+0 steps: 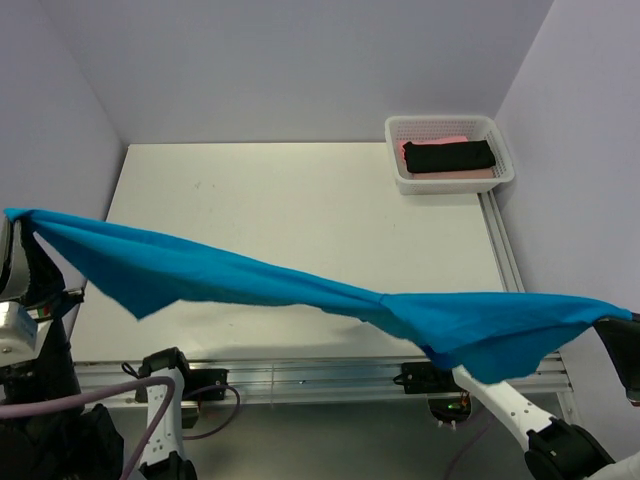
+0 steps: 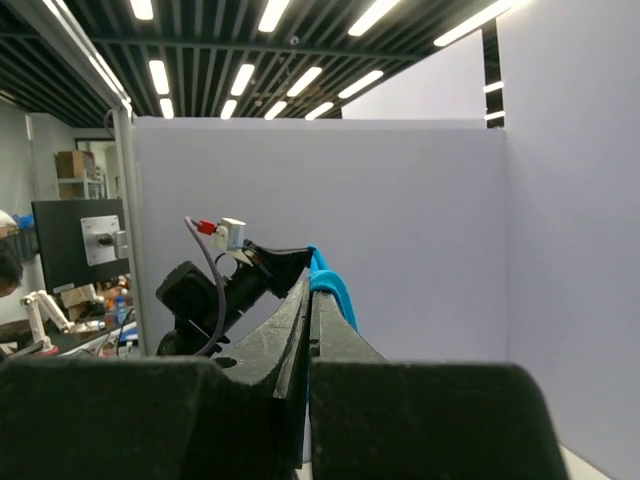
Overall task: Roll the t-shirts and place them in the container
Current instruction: Flatten the tshirt
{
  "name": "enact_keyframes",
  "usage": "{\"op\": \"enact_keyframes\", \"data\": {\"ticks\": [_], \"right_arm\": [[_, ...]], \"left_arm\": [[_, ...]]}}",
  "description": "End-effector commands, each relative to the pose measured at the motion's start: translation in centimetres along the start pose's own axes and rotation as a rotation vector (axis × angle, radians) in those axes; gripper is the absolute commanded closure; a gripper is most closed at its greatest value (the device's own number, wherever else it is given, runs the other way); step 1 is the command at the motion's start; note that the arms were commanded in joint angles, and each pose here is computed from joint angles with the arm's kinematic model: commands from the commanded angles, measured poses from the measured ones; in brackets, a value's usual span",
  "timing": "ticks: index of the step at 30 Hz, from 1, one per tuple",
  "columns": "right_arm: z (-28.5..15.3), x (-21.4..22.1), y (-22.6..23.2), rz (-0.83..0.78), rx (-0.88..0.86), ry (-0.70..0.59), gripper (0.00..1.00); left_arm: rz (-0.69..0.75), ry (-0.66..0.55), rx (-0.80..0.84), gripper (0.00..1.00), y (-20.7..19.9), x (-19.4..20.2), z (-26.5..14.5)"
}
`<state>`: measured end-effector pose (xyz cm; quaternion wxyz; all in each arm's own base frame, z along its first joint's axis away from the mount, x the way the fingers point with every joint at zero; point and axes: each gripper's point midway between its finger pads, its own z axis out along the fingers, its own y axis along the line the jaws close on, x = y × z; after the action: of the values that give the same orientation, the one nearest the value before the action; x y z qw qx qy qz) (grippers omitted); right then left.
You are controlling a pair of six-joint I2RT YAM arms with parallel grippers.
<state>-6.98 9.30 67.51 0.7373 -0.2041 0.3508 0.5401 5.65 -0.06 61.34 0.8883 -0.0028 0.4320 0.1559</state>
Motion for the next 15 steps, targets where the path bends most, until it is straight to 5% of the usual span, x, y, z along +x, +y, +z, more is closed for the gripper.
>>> {"op": "enact_keyframes", "data": {"ticks": [1, 7, 15], "right_arm": [[0.4, 0.5, -0.7, 0.011, 0.013, 0.008, 1.00], [1.3, 2.9, -5.1, 0.023, 0.125, 0.034, 1.00], [4.9, 11.9, -17.9, 0.097, 0.386, 0.218, 1.00]], "left_arm": [[-0.006, -0.002, -0.052, 1.00, 1.0, -0.4, -0.7], [-0.033, 0.075, -0.035, 1.00, 0.7, 3.4, 0.6], [-0.040, 0.389, -0.014, 1.00, -0.1, 18.2, 3.7]]}}
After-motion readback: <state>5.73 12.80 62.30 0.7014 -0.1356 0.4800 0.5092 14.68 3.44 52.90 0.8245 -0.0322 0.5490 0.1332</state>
